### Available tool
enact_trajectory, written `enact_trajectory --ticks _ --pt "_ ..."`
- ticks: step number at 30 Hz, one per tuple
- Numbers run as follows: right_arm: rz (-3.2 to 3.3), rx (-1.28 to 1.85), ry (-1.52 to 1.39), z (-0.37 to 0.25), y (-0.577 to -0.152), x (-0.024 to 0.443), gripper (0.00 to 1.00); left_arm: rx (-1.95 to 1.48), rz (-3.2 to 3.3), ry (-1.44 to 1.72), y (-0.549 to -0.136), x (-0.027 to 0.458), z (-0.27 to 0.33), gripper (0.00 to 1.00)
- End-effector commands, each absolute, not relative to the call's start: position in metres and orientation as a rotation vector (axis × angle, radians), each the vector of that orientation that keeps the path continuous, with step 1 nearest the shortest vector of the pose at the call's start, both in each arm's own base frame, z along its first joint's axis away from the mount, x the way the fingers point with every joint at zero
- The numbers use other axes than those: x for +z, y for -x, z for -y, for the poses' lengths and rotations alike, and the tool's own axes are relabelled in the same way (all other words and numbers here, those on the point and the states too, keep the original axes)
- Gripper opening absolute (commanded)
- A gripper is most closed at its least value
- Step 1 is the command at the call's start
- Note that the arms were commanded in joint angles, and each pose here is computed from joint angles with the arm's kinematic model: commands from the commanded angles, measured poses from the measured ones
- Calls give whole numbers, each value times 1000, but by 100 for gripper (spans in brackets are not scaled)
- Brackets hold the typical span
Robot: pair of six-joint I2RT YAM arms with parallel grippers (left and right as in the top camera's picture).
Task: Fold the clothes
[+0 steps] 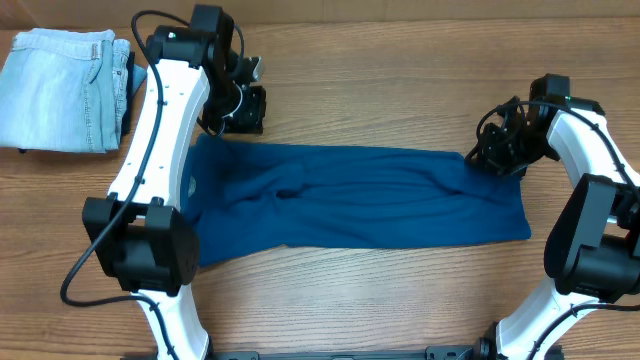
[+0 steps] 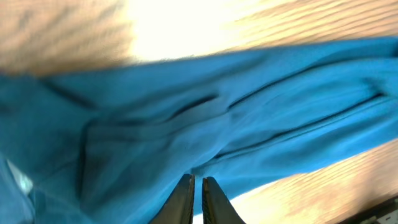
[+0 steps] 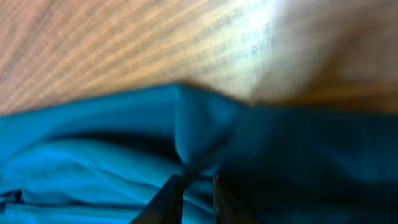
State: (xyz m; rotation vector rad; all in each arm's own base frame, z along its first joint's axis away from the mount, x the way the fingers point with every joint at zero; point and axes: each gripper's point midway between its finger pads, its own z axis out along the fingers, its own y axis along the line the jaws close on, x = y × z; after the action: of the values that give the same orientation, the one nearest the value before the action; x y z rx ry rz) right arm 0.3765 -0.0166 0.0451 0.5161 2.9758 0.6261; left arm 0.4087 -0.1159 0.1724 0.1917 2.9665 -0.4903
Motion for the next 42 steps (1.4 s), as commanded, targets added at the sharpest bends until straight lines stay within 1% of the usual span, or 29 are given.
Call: enact_trajectory --ticks 1,3,5,10,13,15,18,19,20,22,24,25,26,31,38,42 --pt "-3032 637 -552 14 -361 43 19 -556 -2734 -297 -411 243 132 11" --pt "-3059 660 -561 10 -351 49 17 -549 -2696 -302 -411 254 131 12" --pt "-3077 662 -570 7 -337 68 16 -537 -2679 -303 -410 260 130 13" --pt "-3063 623 -567 5 -312 112 16 -538 -2681 -302 -410 259 130 13" --pt "-3007 570 -546 8 -310 132 18 -537 -2676 -302 -411 260 130 13" --pt "-2953 548 -536 11 -317 140 38 -538 -2677 -302 -411 260 130 14" --pt "-2921 461 -584 24 -326 135 62 -540 -2684 -301 -409 259 130 14" --pt "-2917 424 -592 30 -330 130 66 -539 -2688 -301 -408 259 130 14" --pt "-2921 402 -606 35 -331 125 68 -539 -2690 -301 -408 258 129 14" --pt "-2941 336 -672 46 -329 114 69 -539 -2692 -300 -407 258 129 15" --pt "-2957 301 -716 56 -329 105 69 -540 -2697 -300 -406 258 129 15" --pt "-2960 303 -740 59 -328 102 67 -540 -2698 -300 -406 258 129 15" --pt "-2958 304 -767 62 -328 99 63 -540 -2698 -300 -406 258 129 15" --pt "-2952 301 -785 69 -335 89 61 -538 -2686 -302 -409 259 130 15" --pt "-2977 330 -787 64 -335 79 66 -538 -2684 -302 -409 259 130 16" --pt "-2996 360 -903 57 -322 68 66 -539 -2679 -302 -410 260 130 16"
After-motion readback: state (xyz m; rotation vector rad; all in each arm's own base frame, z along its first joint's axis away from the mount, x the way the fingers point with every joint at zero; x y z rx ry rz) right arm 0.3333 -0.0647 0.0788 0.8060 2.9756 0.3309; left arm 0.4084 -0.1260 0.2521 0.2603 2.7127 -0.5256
